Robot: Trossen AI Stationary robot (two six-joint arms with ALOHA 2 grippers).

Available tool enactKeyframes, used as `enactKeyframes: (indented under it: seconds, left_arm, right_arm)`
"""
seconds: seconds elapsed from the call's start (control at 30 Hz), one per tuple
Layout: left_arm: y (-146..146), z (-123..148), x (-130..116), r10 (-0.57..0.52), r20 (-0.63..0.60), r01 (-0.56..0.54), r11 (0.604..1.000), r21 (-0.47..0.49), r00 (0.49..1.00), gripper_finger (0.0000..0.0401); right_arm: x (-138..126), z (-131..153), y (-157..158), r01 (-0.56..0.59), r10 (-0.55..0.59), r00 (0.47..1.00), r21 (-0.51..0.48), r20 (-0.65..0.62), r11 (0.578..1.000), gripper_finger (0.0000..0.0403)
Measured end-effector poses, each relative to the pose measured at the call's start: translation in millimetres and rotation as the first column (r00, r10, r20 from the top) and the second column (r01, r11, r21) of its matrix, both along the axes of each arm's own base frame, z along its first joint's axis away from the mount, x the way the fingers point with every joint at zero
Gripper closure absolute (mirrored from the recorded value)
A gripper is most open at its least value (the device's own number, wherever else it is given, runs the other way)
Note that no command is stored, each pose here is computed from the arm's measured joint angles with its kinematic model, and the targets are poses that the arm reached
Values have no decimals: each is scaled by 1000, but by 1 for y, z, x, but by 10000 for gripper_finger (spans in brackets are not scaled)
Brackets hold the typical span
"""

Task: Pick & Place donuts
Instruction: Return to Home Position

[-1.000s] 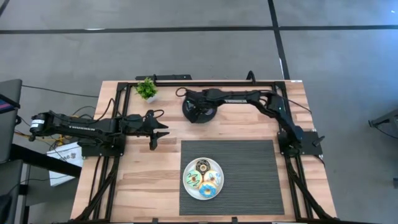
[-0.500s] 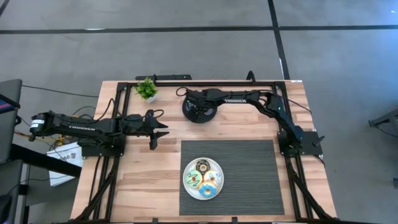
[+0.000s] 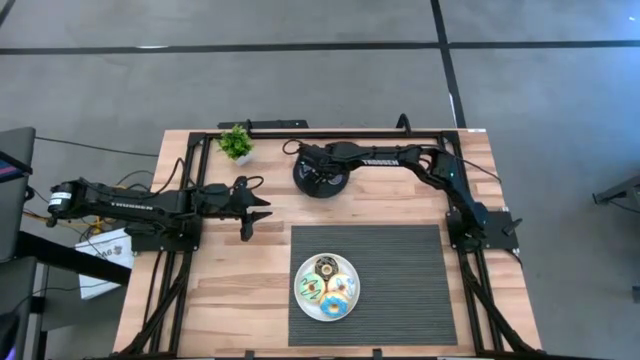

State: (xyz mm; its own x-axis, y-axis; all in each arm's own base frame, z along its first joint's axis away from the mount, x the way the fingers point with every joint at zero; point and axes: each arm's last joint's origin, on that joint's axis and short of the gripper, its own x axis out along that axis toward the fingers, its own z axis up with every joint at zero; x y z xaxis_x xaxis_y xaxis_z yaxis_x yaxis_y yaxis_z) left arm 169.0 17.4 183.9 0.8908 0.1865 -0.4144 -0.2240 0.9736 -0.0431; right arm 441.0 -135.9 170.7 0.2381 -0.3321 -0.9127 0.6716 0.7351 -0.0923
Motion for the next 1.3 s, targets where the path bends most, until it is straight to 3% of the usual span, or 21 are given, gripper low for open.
enactKeyframes:
  seconds: [0.2, 0.27, 0.37, 0.57, 0.77, 0.93, 1.0, 1.13, 1.3]
  left_arm:
    - [0, 0, 0, 6, 0, -6, 1000, 2, 1000, 271]
    - [0, 0, 0, 5, -2, -5, 1000, 1, 1000, 271]
    - [0, 0, 0, 7, -2, -7, 1000, -7, 1000, 271]
    - [0, 0, 0, 37, 16, -36, 997, -63, 999, 271]
    - [1, 3, 1, 71, 47, -66, 993, -100, 996, 283]
    - [-4, -6, -1, 10, 113, -2, 998, -69, 993, 351]
    - [-6, -8, -5, -21, 188, 32, 998, -58, 982, 386]
    - [-9, -11, -15, -39, 250, 54, 997, -53, 968, 397]
    - [-12, -3, -30, -38, 281, 55, 997, -53, 959, 400]
  right_arm:
    - [-11, 15, 9, -34, 30, 995, -40, -93, 999, 152]
    - [-21, 26, 21, -71, 65, 983, -33, -170, 997, 152]
    - [-36, 45, 44, -115, 100, 977, -73, -186, 991, 152]
    - [-78, 65, 94, -207, 202, 977, -98, -63, 973, 160]
    - [-146, 46, 141, -255, 257, 965, -47, 48, 966, 214]
    - [-190, 24, 165, -214, 211, 961, -3, 177, 977, 263]
    - [-202, 18, 171, -192, 184, 962, 22, 202, 981, 278]
    - [-215, 11, 179, -159, 143, 967, 58, 212, 986, 298]
    - [-217, 0, 181, -266, 263, 958, 11, 116, 964, 304]
